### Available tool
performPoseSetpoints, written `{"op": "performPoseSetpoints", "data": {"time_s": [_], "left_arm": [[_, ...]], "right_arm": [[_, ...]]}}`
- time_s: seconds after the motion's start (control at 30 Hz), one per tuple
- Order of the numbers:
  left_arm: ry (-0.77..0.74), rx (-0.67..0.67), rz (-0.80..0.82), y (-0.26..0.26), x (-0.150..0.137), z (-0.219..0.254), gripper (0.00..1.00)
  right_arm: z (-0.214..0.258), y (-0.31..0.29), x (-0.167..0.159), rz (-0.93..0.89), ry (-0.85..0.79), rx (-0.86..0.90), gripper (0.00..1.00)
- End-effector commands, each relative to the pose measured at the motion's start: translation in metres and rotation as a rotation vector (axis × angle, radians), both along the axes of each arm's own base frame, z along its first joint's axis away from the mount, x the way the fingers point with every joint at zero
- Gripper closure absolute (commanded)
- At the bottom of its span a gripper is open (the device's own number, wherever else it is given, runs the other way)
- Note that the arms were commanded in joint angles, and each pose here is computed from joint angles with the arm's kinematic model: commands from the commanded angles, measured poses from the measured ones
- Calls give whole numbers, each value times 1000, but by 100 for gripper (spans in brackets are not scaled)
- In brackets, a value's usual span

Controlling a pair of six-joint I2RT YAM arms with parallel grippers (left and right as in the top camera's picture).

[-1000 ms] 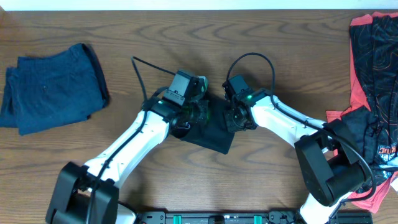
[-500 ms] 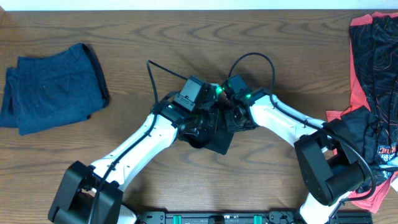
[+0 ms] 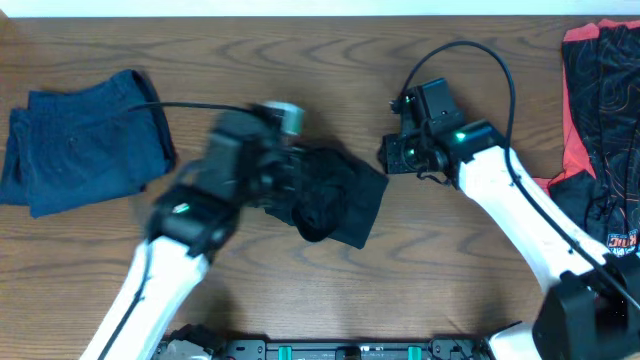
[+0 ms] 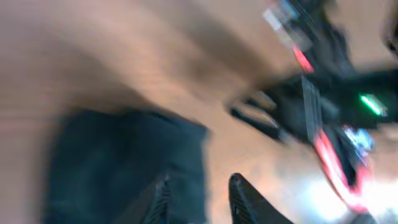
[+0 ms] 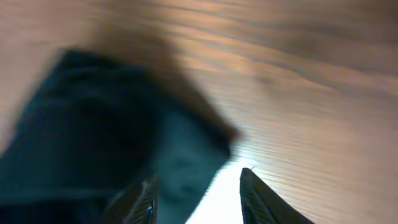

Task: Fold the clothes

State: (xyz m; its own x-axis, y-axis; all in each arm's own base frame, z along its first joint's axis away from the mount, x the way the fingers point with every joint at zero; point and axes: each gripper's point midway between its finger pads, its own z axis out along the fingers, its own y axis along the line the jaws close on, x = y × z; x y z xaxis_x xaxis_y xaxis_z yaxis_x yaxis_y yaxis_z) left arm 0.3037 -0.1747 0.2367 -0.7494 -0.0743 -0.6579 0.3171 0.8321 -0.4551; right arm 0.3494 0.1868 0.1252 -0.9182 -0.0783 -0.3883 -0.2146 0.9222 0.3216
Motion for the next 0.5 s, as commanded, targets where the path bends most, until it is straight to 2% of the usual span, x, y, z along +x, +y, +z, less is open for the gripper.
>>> {"op": "performPoseSetpoints", "data": {"time_s": [0.0, 0.13, 0.23, 0.37, 0.47], "left_arm": [[-38, 84, 188, 53, 20, 5, 62], [70, 120, 282, 86, 28, -23, 62], [180, 149, 303, 95, 33, -55, 62], [300, 152, 269, 87, 38, -93, 62], [377, 148, 245, 82, 40, -118, 62]], "right_arm": [[17, 49, -30, 235, 32, 183, 56], [11, 65, -42, 284, 37, 157, 50], [0, 69, -42, 287, 12, 72, 44], [-22, 66, -36, 267, -8, -52, 43], [-40, 64, -29, 251, -10, -118, 46]]}}
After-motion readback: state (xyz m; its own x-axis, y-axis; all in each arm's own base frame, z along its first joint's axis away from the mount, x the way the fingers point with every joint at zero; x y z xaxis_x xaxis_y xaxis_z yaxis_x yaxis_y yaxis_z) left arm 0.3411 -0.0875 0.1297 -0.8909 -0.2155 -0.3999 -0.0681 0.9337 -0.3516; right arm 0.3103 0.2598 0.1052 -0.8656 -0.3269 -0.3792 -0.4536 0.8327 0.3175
